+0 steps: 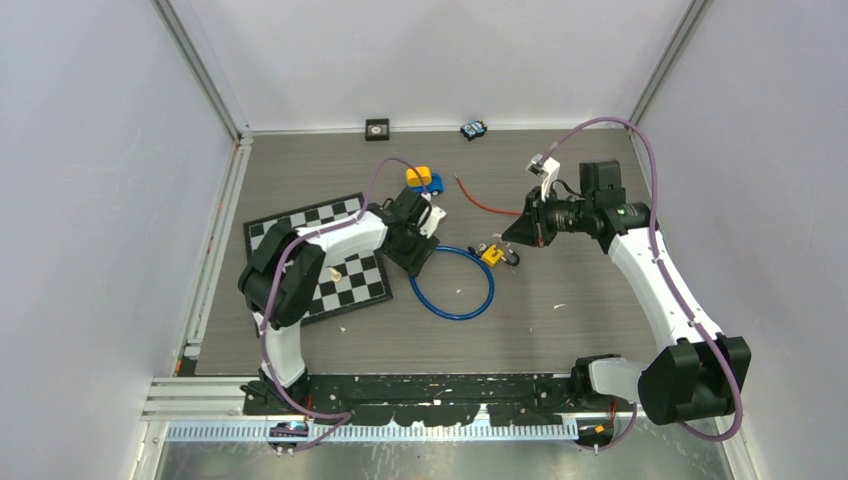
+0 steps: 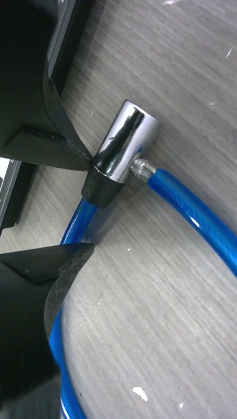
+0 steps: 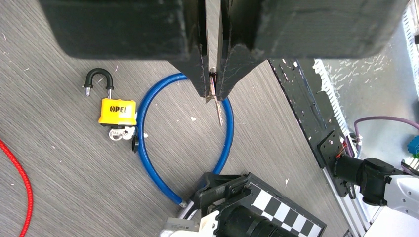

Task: Unlock with the key

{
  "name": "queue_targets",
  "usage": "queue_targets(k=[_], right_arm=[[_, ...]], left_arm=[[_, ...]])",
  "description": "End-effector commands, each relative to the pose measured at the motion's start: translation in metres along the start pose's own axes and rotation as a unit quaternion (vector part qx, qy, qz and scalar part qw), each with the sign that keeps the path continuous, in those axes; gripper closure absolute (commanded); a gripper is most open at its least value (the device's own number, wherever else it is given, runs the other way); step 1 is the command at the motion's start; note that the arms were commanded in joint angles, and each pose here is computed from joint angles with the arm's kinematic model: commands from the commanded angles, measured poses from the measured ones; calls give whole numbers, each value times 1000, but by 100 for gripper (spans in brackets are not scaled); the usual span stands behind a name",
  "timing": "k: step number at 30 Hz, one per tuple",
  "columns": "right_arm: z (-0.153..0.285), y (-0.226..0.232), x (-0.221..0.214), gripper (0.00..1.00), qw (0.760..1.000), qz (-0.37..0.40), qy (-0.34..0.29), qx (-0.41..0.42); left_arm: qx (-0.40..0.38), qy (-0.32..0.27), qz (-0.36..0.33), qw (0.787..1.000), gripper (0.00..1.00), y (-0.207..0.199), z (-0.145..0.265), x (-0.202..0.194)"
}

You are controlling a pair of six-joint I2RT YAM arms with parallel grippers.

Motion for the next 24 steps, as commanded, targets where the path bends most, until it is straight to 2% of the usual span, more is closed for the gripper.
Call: queue_targets(k=[1, 6, 11, 16, 21, 24], right_arm=[[5, 6, 12, 100, 999, 28, -25, 6], [5, 6, 11, 100, 999, 28, -24, 6], [4, 5, 9, 100, 999, 26, -22, 8], [4, 5, 9, 100, 999, 26, -22, 8], [4, 5, 9, 100, 999, 26, -23, 8], [4, 5, 9, 100, 999, 26, -22, 9]], left_arm=[[35, -25, -10, 999, 49, 11, -10, 16], [16, -30, -39, 999, 62, 6, -2, 11], [-45, -41, -74, 995, 63, -12, 8, 3], [-31, -53, -90, 994, 57, -7, 10, 16], [10, -57, -81, 995, 42, 8, 3, 37], [26, -53, -65, 996, 40, 13, -3, 41]])
Point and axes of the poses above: each gripper's point midway between its finger pads, its own z axis back along the fingers, its own y axis along the line the jaws close on, x = y × z, the point moved 2 cm from there along z, back along the fingers, and after that the axes turned 2 degrees about -z, right-handed, at the moved point
